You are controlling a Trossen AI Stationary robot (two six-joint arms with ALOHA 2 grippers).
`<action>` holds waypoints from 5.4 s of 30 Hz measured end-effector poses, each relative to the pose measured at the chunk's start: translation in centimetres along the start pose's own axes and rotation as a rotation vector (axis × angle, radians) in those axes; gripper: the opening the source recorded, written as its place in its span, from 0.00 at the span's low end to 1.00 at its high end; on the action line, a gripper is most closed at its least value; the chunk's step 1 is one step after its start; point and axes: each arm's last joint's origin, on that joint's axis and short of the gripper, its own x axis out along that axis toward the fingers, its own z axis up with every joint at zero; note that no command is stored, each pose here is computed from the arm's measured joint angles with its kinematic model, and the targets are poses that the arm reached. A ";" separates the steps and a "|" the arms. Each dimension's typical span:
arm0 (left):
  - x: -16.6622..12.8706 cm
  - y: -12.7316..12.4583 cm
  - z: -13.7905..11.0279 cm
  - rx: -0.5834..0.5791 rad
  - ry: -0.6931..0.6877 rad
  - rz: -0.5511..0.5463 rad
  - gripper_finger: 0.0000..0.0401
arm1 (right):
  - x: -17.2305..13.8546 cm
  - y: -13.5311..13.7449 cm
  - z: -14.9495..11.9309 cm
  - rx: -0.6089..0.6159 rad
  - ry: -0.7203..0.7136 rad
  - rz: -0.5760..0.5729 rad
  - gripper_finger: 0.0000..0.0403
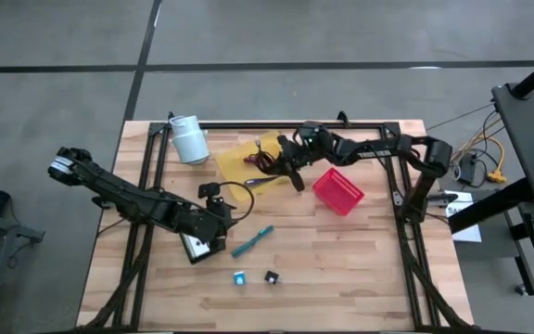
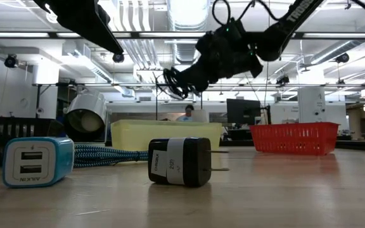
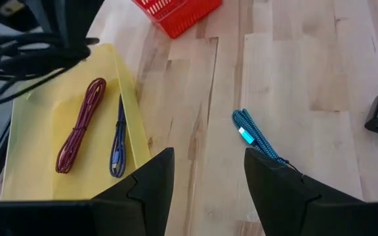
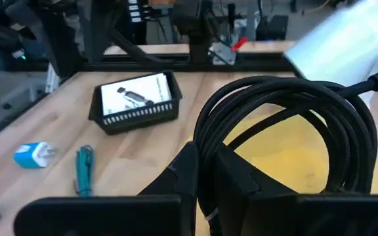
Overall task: Pick and place items into bin
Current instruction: Put the black charger cable into the yellow bin, then put the blue charger cable into the yellow bin
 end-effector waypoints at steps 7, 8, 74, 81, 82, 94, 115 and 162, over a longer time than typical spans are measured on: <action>0.0 0.0 -0.1 0.002 0.003 0.001 0.42 | 0.0 -2.4 -1.5 0.097 0.028 -0.011 0.05; 0.0 0.0 -0.1 0.002 0.003 0.001 0.42 | 0.1 -2.6 -1.4 0.095 0.025 -0.013 0.05; 4.6 -3.1 1.2 -0.325 -0.128 -0.059 0.42 | -10.5 8.6 -3.7 -0.390 -0.223 -0.050 0.45; 6.2 -4.6 0.1 -0.589 0.052 -0.249 0.42 | -10.5 8.6 -3.7 -0.389 -0.222 -0.053 0.45; 6.4 -4.8 -0.1 -0.637 0.083 -0.269 0.42 | -10.5 8.6 -3.7 -0.390 -0.222 -0.053 0.45; 8.5 -5.6 -1.8 -0.831 0.474 -0.031 0.42 | -10.5 8.6 -3.7 -0.391 -0.221 -0.054 0.45; 11.2 -6.9 -3.0 -0.765 0.583 -0.056 0.42 | -10.5 8.6 -3.8 -0.411 -0.213 -0.055 0.45; 13.2 -2.2 4.0 -0.267 0.281 -0.045 0.05 | -10.4 8.6 -4.0 -0.426 -0.200 -0.055 0.45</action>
